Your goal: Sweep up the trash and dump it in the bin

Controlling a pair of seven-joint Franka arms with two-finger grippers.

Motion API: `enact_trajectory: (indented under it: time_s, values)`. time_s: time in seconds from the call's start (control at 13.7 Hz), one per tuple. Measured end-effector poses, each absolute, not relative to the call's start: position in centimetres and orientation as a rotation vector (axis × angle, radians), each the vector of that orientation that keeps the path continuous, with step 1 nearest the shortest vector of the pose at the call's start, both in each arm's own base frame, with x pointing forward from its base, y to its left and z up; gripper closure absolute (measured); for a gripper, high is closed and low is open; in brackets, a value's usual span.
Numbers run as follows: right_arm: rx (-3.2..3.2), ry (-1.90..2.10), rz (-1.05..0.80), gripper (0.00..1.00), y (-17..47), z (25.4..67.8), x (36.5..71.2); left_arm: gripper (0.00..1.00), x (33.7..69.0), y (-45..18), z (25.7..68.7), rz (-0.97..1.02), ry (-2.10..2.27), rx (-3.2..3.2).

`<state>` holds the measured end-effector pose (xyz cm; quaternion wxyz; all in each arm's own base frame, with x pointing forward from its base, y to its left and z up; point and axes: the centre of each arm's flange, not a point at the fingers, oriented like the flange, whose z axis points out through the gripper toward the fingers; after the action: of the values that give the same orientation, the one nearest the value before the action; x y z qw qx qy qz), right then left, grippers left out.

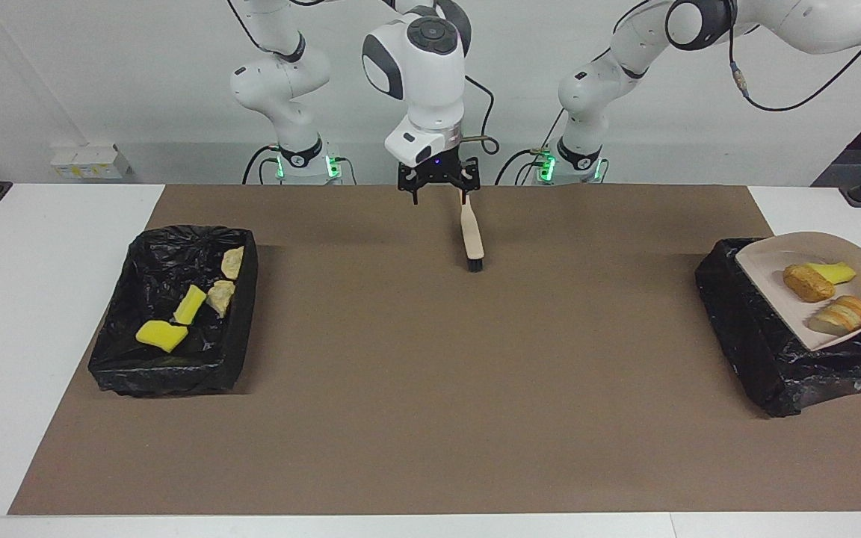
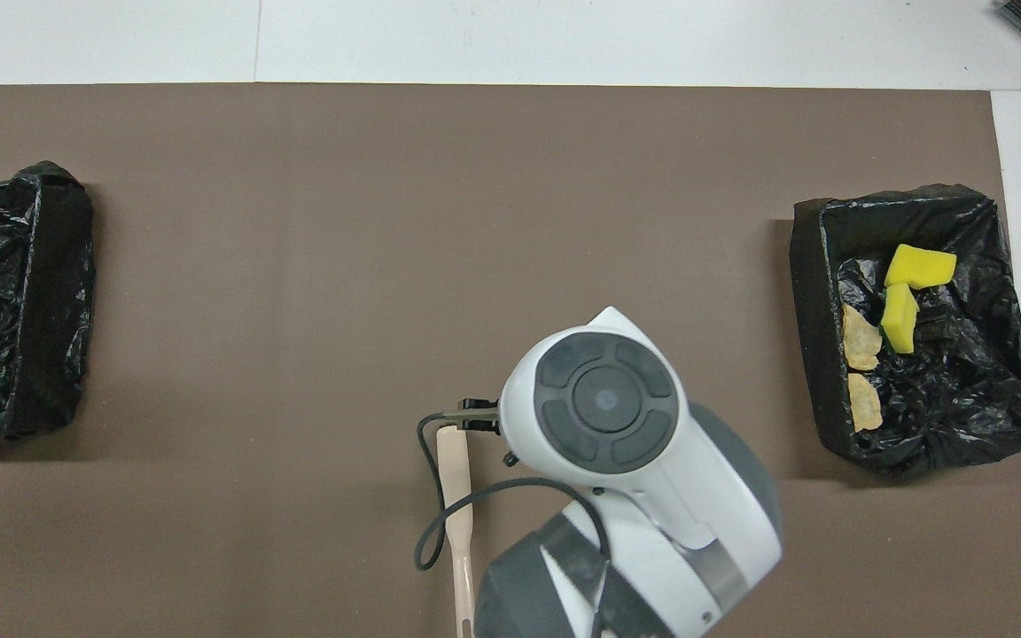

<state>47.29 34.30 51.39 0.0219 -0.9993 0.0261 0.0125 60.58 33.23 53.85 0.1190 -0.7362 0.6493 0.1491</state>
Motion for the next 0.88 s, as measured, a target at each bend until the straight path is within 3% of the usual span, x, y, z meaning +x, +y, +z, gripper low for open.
enact_trajectory:
  time_s: [0.29, 0.59, 0.88]
  values:
    - [-3.102, 0.055, 0.043, 0.00, 26.0, 52.6, 52.2, 0.69, 62.0, 32.6, 53.9, 0.673, 1.881, -1.913]
    - [-3.106, 0.078, 0.062, 0.00, 20.9, 52.5, 54.4, 0.69, 63.4, 29.1, 51.6, 0.871, 1.883, -1.664]
    - [-3.118, 0.110, 0.091, 0.00, 15.2, 53.9, 55.9, 0.69, 62.9, 26.0, 52.3, 1.021, 1.842, -1.474]
